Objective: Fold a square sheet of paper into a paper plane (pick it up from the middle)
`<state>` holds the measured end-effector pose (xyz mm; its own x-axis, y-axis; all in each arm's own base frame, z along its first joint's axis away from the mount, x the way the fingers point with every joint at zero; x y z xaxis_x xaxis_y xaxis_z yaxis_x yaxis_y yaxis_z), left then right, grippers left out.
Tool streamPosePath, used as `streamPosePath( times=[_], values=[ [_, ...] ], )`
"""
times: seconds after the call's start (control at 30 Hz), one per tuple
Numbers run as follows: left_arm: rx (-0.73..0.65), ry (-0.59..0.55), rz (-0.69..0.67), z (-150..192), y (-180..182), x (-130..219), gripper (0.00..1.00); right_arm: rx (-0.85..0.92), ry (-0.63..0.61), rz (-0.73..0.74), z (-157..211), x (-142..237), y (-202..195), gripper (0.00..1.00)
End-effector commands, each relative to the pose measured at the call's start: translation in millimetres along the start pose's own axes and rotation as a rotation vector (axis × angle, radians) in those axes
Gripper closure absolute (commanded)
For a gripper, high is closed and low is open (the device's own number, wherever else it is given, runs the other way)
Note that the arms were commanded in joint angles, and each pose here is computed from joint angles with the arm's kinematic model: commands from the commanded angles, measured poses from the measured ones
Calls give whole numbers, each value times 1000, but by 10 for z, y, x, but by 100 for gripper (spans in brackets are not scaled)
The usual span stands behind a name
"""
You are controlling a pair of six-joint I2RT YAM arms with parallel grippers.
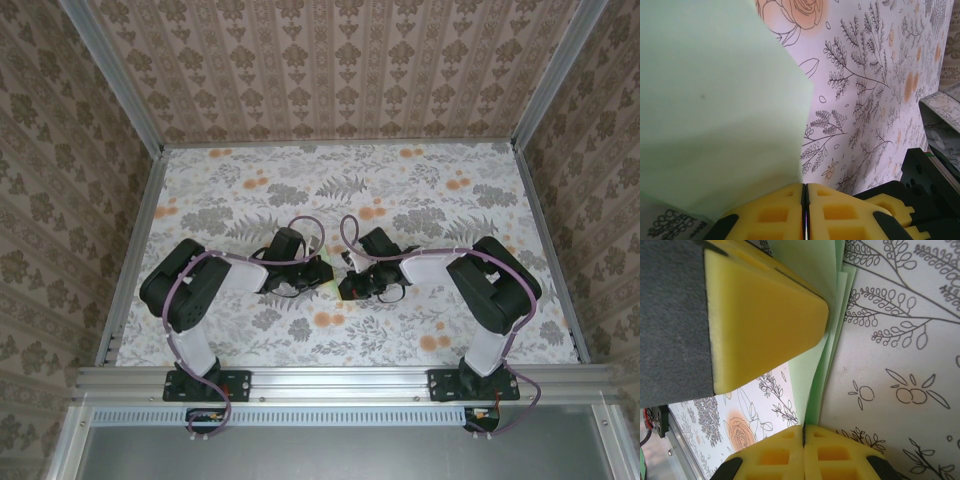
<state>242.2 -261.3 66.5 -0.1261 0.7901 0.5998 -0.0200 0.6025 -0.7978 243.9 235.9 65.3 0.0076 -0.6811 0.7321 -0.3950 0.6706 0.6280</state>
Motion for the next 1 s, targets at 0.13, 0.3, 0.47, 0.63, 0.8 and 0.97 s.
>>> streamPosePath(
  times=[0.13,0.3,0.47,0.63,0.8,0.97],
  values=[
    [11,20,-71,18,121,-57,89,-36,13,13,-9,27,-11,84],
    [29,33,-103,56,191,-53,89,0,-101,18,-119,262,143,69],
    [32,33,-109,56,198,-51,89,41,-152,25,-131,382,217,71],
    [40,30,-120,57,213,-53,90,68,-106,-15,-165,268,322,86],
    [47,29,-123,60,222,-53,91,50,-98,-5,-183,140,251,95],
    [51,32,-122,59,224,-59,91,36,-77,-6,-193,65,211,97]
  ],
)
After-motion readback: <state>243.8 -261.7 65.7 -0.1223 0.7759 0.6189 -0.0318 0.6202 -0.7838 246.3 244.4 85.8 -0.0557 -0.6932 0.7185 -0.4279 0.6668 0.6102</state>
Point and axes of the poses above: each hand's point on the last joint's axis, 136 mm out from that joint toward the fingers, its own x axis back along the fingers, its own y axis along the line the jaws close on, z = x × y, the point moved 7 cm from there along x, back along the fingers, and after that the axes turned 5 degrees about x, right-handed, at the moved point
